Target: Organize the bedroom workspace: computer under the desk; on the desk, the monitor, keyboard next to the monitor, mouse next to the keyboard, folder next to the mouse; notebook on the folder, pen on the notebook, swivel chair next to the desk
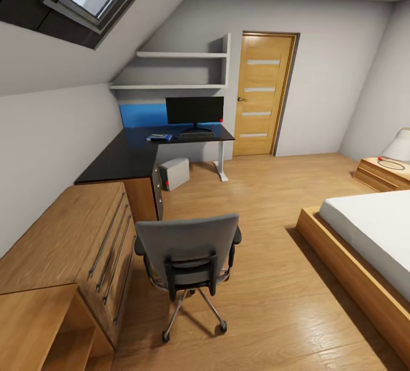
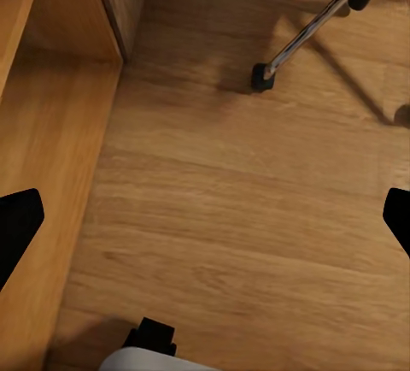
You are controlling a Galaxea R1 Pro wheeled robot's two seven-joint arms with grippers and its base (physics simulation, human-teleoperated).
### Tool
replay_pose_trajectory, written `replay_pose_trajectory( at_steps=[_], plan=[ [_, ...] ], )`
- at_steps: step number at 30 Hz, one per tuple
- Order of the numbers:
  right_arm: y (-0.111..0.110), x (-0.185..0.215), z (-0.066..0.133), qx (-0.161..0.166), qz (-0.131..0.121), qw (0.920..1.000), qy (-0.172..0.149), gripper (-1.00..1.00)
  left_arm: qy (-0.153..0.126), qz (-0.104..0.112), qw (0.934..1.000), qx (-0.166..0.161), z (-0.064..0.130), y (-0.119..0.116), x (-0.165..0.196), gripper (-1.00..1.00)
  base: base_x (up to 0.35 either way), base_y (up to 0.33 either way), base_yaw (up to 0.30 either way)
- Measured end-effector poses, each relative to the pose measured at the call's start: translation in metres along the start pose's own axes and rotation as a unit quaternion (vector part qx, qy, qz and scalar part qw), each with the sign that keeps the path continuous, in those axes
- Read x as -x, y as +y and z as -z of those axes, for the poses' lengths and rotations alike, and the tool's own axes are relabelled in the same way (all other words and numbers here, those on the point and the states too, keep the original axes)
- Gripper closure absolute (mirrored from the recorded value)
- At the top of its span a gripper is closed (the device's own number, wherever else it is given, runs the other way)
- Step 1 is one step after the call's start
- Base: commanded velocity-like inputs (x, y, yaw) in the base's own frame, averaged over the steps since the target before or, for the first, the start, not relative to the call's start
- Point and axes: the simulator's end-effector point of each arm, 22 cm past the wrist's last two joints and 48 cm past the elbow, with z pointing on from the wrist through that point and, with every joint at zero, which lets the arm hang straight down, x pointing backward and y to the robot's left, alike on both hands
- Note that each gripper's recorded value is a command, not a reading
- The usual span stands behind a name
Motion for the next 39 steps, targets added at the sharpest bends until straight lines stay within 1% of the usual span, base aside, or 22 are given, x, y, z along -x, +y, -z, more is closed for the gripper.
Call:
replay_pose_trajectory(
  at_steps=[39],
  plan=[
    [0.000, -0.040, -0.035, 0.001, 0.000, 1.0000, -0.005, -1.00, -0.005, 0.000, 1.0000, -0.006, -0.046, -0.003, -0.027, -1.00, 0.000, 0.000, 0.000]
  ],
)
